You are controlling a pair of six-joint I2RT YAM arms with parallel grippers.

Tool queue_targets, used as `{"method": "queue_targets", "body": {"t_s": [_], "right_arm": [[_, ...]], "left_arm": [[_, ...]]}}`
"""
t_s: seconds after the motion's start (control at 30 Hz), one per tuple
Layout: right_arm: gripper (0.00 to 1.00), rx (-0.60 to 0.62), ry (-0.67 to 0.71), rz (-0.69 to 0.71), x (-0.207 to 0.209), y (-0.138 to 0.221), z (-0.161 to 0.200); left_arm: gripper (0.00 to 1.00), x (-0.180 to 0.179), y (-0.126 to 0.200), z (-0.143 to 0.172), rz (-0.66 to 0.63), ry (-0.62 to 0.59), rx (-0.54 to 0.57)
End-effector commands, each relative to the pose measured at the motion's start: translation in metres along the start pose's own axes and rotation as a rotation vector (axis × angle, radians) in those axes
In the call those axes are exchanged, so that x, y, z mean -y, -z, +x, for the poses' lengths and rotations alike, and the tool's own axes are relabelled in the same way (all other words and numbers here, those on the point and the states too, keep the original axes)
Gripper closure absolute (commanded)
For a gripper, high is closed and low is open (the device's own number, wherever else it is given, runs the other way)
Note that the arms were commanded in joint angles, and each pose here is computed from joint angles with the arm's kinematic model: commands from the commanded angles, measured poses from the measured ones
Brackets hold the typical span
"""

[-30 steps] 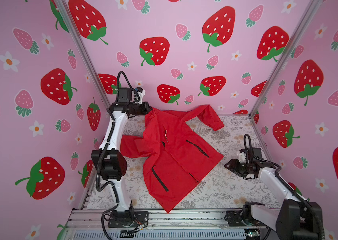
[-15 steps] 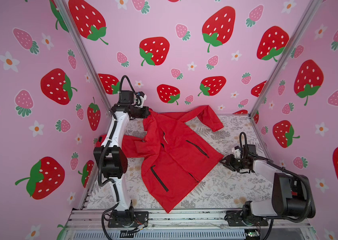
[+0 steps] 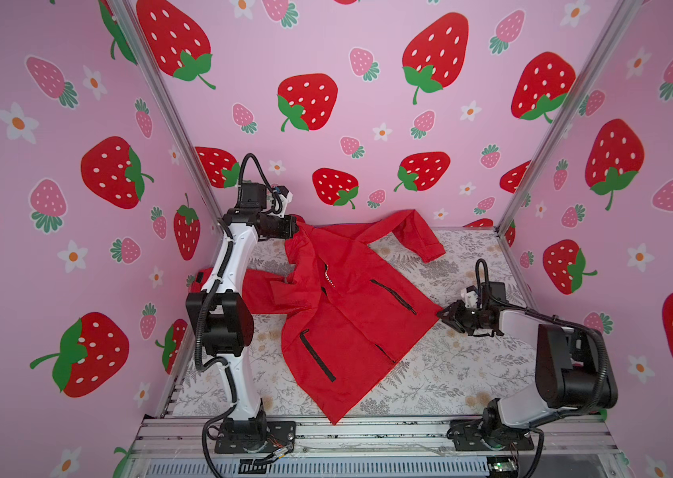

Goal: Unzip the jacket
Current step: Flatten out the jacket at the center of the board.

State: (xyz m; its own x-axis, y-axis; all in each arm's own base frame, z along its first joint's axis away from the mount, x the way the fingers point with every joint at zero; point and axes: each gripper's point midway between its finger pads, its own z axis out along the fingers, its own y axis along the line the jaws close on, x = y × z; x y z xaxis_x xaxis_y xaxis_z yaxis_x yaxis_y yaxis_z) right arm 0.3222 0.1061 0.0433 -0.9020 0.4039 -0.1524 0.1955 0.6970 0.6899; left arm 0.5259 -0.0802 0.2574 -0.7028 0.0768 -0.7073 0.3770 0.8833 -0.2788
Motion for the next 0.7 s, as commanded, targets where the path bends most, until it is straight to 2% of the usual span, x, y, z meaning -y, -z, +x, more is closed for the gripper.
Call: {"method": "queue_targets", "body": {"t_s": [0.0,0.23,0.37,0.43,0.47,0.53,0.67], "right_arm": [[0.68,0.025,-0.022,-0.013,-0.003,0.0,-0.01],[0.71,0.024,-0.027,-0.037,-0.004,-0.007,-0.014],[0.82,0.038,-0.023,-0.057,-0.007,-0.008,-0.018],[0.96,0.05,-0.017,-0.054,-0.009,-0.006,-0.021],[1.0,0.068,-0.016,-0.043,-0.009,-0.001,-0.023],[1.0,0.123,-0.012,-0.015,-0.008,0.013,-0.032],[1.0,0.279,0.027,0.097,-0.006,0.067,-0.061]], "left_arm": [[1.0,0.009,0.012,-0.008,0.021,-0.045,0.031],[1.0,0.01,0.009,-0.007,0.032,-0.04,0.029],[1.0,0.009,0.01,-0.007,0.03,-0.04,0.03],[1.0,0.007,0.009,-0.007,0.02,-0.038,0.029],[1.0,0.006,0.009,-0.007,0.016,-0.04,0.03],[1.0,0.005,0.01,-0.008,0.006,-0.045,0.032],[1.0,-0.004,0.011,-0.008,-0.044,-0.077,0.027]]}}
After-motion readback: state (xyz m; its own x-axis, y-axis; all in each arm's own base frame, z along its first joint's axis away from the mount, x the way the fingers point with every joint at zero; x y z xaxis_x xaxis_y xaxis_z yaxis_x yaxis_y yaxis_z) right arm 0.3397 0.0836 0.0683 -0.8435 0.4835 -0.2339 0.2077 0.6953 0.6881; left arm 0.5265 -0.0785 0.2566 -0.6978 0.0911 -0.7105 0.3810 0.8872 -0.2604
